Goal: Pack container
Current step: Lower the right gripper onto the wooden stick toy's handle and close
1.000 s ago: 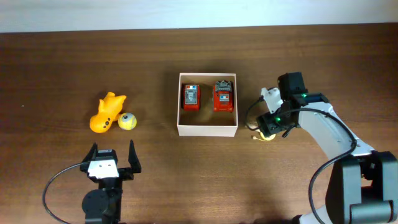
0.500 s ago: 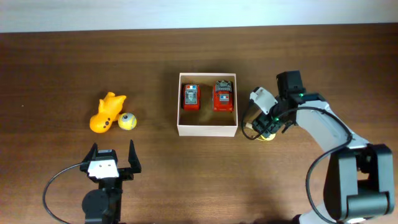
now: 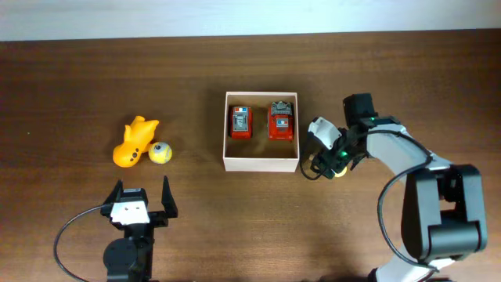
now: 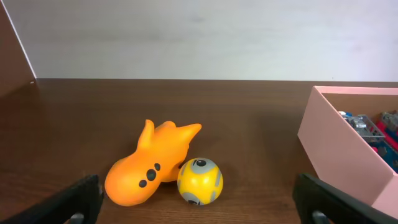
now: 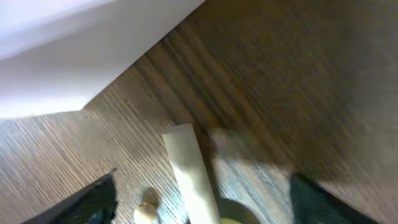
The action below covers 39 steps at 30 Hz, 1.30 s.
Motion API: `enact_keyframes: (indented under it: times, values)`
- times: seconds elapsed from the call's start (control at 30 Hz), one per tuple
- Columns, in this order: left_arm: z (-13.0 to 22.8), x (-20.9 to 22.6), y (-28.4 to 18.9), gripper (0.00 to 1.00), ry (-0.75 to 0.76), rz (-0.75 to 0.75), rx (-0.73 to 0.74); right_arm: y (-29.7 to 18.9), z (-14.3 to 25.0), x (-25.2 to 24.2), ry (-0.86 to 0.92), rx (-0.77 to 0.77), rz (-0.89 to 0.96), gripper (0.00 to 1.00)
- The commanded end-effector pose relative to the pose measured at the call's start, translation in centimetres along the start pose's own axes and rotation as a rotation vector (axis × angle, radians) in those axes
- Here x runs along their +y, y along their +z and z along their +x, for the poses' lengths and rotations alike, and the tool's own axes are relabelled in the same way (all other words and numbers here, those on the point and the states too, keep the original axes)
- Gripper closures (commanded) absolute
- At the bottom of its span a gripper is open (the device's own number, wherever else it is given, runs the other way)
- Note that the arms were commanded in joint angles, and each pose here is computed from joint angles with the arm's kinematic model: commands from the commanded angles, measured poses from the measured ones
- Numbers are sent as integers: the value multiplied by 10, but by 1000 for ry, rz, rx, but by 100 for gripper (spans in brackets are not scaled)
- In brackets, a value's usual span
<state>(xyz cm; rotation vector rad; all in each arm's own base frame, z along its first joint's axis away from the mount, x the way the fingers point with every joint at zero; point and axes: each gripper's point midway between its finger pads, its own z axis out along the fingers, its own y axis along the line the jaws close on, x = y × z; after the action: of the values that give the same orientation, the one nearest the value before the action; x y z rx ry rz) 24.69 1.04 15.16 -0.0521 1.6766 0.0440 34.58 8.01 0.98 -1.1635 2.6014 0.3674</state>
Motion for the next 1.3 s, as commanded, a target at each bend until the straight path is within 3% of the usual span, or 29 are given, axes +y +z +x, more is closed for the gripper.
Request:
enact_keyframes:
  times: [0.0, 0.07, 0.13, 0.17, 0.4, 0.53, 1.27]
  values:
    - [1, -3, 0, 1, -3, 14, -2, 8, 2, 7, -6, -4, -43, 27]
    - [1, -3, 0, 1, -3, 14, -2, 8, 2, 7, -5, -4, -43, 37]
    - [1, -2, 0, 1, -3, 13, -2, 8, 2, 7, -5, -3, -42, 57]
    - [1, -3, 0, 1, -3, 14, -2, 8, 2, 7, -5, -3, -42, 61]
    - [1, -3, 0, 1, -3, 14, -2, 8, 2, 7, -5, -3, -42, 64]
    - [1, -3, 0, 1, -3, 14, -2, 8, 3, 7, -5, -2, -42, 72]
    - [1, -2, 0, 1, -3, 13, -2, 2, 28, -25, -26, 32, 25, 72]
